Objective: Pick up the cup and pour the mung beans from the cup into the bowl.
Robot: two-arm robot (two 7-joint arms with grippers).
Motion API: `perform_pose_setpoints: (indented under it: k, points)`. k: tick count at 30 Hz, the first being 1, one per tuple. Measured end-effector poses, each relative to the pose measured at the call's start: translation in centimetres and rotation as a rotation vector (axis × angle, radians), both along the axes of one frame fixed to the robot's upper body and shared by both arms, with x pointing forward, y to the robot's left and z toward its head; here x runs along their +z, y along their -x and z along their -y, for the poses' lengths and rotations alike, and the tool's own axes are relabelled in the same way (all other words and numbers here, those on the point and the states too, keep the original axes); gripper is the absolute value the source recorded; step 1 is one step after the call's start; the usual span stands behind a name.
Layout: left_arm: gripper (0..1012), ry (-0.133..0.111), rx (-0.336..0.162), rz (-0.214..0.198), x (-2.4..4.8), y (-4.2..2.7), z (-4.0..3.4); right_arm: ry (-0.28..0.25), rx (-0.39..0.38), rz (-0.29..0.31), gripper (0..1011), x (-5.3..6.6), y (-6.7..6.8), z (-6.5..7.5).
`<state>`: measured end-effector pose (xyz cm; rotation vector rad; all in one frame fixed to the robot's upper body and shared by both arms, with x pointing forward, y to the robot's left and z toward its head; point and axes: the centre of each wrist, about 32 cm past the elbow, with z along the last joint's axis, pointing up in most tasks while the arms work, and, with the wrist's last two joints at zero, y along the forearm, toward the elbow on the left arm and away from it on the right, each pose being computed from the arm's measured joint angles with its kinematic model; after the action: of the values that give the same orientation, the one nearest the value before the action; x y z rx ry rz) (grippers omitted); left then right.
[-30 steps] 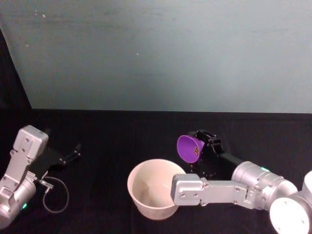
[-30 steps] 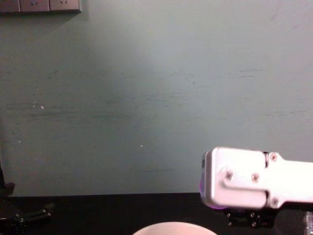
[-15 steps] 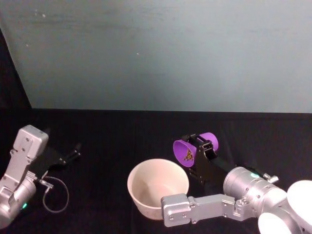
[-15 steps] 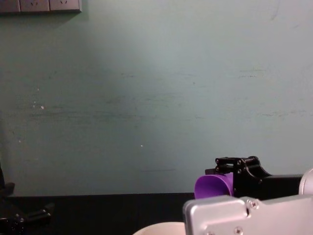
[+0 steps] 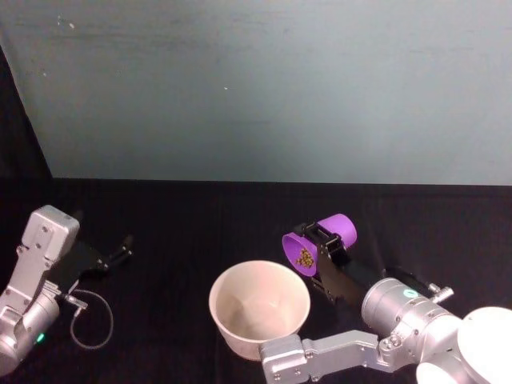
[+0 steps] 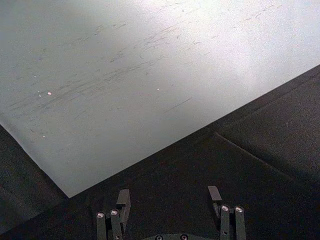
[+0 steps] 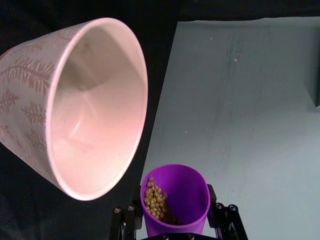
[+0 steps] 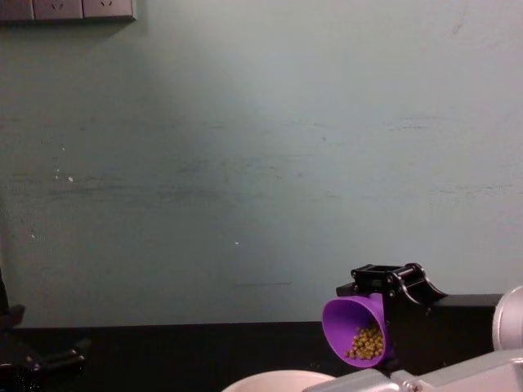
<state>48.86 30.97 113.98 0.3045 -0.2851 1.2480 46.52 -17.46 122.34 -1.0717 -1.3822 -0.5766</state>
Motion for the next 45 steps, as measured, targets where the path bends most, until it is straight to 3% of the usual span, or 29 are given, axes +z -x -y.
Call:
perform_pose_setpoints:
  k: [45]
  points:
    - [1003, 0.000, 0.000, 0.000, 0.00, 0.00, 0.00, 0.063, 0.020, 0.036, 718, 0.4, 0.5, -1.0]
